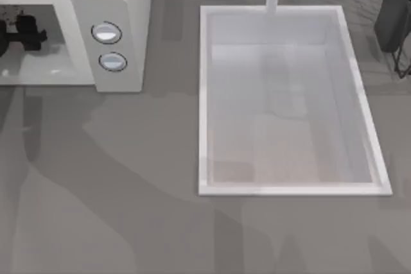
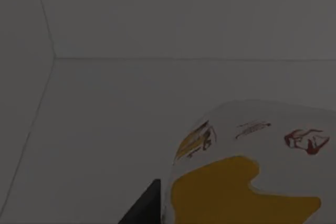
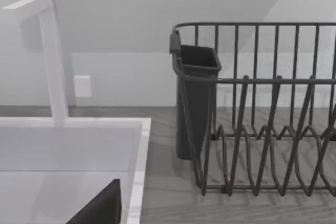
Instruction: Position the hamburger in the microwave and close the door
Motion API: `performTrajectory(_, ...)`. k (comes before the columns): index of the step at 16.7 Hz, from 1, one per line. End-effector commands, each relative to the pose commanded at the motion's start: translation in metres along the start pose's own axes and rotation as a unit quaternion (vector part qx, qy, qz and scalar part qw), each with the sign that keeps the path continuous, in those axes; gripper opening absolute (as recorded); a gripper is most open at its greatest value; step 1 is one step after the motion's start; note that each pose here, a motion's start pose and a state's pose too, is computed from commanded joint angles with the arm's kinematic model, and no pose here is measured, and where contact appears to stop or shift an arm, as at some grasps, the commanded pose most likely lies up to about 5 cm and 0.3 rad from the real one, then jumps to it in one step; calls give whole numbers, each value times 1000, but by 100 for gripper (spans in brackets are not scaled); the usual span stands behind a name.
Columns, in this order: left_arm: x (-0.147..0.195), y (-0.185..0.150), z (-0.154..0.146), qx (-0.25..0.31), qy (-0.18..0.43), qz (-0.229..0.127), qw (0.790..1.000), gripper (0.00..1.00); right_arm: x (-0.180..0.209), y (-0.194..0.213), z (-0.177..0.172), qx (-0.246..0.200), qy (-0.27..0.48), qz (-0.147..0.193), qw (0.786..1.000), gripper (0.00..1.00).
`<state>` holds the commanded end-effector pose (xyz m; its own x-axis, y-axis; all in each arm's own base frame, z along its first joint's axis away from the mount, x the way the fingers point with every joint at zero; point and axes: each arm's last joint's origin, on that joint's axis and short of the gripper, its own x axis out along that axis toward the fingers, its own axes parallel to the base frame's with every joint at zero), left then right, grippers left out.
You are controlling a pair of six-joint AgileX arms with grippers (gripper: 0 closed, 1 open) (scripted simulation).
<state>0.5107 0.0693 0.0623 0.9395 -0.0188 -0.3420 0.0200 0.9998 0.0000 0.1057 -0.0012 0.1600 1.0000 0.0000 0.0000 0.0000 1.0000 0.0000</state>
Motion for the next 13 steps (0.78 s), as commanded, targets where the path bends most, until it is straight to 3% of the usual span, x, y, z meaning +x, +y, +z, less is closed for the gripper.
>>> performTrajectory(12, 0, 0, 0, 0, 0, 0, 1000, 98, 0, 0, 0, 0, 0, 0, 1000, 100)
performTrajectory(13, 0, 0, 0, 0, 0, 0, 1000, 100, 0, 0, 0, 0, 0, 0, 1000, 100)
